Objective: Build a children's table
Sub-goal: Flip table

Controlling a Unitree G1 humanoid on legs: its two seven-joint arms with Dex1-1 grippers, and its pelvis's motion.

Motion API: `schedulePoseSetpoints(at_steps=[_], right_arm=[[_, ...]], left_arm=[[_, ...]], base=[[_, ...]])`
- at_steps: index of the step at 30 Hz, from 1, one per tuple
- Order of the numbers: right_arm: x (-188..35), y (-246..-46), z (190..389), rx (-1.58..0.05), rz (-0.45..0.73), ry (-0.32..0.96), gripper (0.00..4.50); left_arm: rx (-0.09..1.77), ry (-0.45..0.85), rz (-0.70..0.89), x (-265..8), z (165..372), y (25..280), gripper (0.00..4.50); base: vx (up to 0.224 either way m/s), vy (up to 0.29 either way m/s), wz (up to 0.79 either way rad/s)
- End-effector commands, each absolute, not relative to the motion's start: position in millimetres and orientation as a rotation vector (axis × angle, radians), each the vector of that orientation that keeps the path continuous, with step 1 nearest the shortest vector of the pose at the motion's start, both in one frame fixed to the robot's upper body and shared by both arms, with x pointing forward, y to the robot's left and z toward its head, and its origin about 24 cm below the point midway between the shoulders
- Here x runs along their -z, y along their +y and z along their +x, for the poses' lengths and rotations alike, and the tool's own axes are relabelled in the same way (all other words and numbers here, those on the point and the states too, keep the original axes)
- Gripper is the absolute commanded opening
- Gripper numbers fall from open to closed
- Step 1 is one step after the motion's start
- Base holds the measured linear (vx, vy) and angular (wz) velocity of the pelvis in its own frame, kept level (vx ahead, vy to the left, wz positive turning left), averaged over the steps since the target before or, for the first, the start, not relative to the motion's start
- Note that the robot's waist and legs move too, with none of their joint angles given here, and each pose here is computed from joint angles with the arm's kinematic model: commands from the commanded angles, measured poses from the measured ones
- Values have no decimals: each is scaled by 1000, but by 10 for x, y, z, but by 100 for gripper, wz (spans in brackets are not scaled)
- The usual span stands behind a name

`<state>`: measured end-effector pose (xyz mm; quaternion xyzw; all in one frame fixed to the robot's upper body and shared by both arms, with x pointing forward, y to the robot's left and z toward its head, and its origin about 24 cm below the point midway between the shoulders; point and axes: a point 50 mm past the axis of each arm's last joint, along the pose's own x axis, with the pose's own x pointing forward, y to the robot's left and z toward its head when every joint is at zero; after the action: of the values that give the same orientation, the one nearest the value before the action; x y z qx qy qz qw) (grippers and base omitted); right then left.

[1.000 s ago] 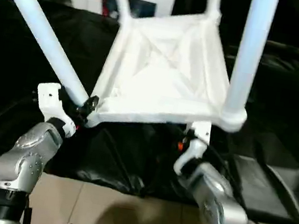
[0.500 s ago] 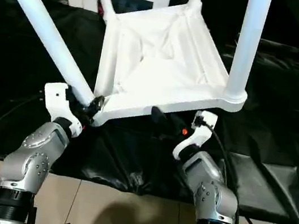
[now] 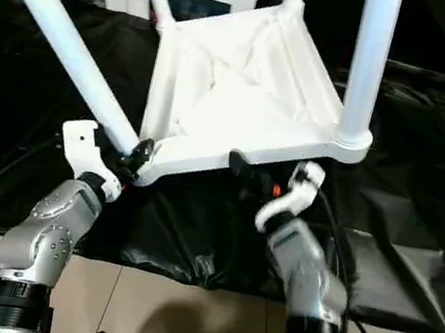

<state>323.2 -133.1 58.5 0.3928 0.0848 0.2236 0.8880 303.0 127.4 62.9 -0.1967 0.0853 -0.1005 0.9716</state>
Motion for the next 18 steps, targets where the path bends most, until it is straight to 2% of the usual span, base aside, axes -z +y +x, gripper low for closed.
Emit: schedulePoseSetpoints(at_steps=[1,5,11,12,16,18], right_arm=[[-570,-1352,3297,-429,868,170,450],[-569,-1336,3371,-411,898,172,450],[-602,-1380,3538,-345,1015,148,450],[-614,-1382,3561,-346,1023,141,421],[-613,-1409,3591,-332,1037,131,409],[-602,-1420,3593,-330,1043,129,376]], left_arm=[[340,113,-495,-793,3021,1084,250],[357,125,-489,-784,3005,1078,250],[448,181,-455,-728,2912,982,250],[454,183,-453,-729,2902,971,250],[445,180,-455,-732,2905,985,250],[437,178,-457,-733,2909,999,250]], base=[[0,0,0],[0,0,0],[0,0,0],[0,0,0],[0,0,0],[0,0,0]])
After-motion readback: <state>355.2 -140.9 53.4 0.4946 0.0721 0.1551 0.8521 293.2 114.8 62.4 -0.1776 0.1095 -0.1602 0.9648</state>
